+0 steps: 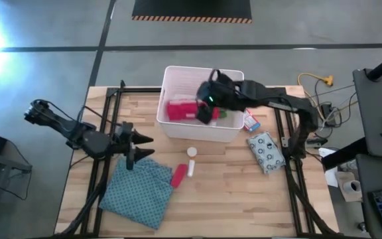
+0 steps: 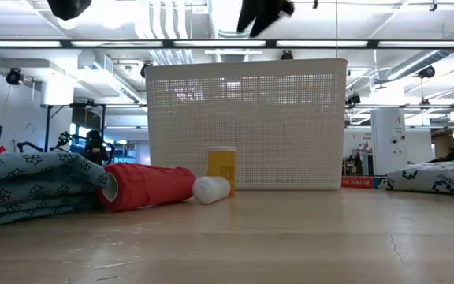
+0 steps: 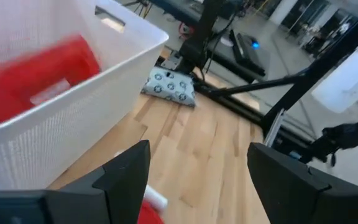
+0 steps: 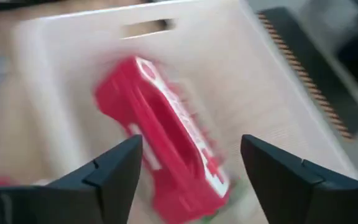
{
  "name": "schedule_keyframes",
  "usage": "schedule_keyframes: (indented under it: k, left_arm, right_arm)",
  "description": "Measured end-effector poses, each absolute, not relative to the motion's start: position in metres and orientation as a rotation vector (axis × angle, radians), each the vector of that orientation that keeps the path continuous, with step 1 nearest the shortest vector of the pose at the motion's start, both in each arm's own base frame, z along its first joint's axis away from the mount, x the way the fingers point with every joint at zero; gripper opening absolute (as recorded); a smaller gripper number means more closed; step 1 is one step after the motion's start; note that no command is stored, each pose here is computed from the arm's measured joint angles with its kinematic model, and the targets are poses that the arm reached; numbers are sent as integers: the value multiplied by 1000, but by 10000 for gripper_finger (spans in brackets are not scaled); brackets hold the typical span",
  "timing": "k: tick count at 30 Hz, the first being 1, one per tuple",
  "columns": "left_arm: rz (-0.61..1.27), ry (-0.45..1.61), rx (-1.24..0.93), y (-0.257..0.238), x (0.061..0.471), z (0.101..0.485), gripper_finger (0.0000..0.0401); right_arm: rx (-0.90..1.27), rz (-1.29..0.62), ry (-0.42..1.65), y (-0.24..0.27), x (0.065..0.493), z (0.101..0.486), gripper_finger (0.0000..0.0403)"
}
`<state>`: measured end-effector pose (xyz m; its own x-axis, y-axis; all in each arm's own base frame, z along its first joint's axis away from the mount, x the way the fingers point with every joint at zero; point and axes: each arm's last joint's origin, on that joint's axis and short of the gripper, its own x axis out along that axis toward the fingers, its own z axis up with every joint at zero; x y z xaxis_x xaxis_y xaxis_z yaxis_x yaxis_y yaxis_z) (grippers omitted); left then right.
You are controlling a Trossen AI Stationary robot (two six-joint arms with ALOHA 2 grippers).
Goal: Pick & place medical supplies in basket/bin
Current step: Put the red bandage into the white bin
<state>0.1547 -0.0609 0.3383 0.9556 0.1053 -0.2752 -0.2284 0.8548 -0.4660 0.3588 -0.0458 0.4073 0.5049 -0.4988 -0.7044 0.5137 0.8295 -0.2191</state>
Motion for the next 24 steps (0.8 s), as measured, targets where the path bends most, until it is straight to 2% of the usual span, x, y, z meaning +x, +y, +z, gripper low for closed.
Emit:
schedule_keyframes:
  k: [5,11,14,18,21,24]
  left_arm:
    - [235,380,-479,-68,169,318,249]
    - [268,476,-456,-76,185,300,249]
    - [277,523,-435,-80,194,291,249]
    - [305,614,-426,-84,210,271,249]
    - [317,704,-422,-89,222,252,249]
    - [328,787,-389,-95,232,233,249]
  right_arm:
    - [81,-545,887,6,336,414,273]
    - [171,-505,969,76,325,388,262]
    - [220,-527,1027,106,321,359,257]
    - [358,-551,1060,141,322,300,252]
    - [526,-526,968,161,332,260,251]
    - [677,-570,854,169,339,238,251]
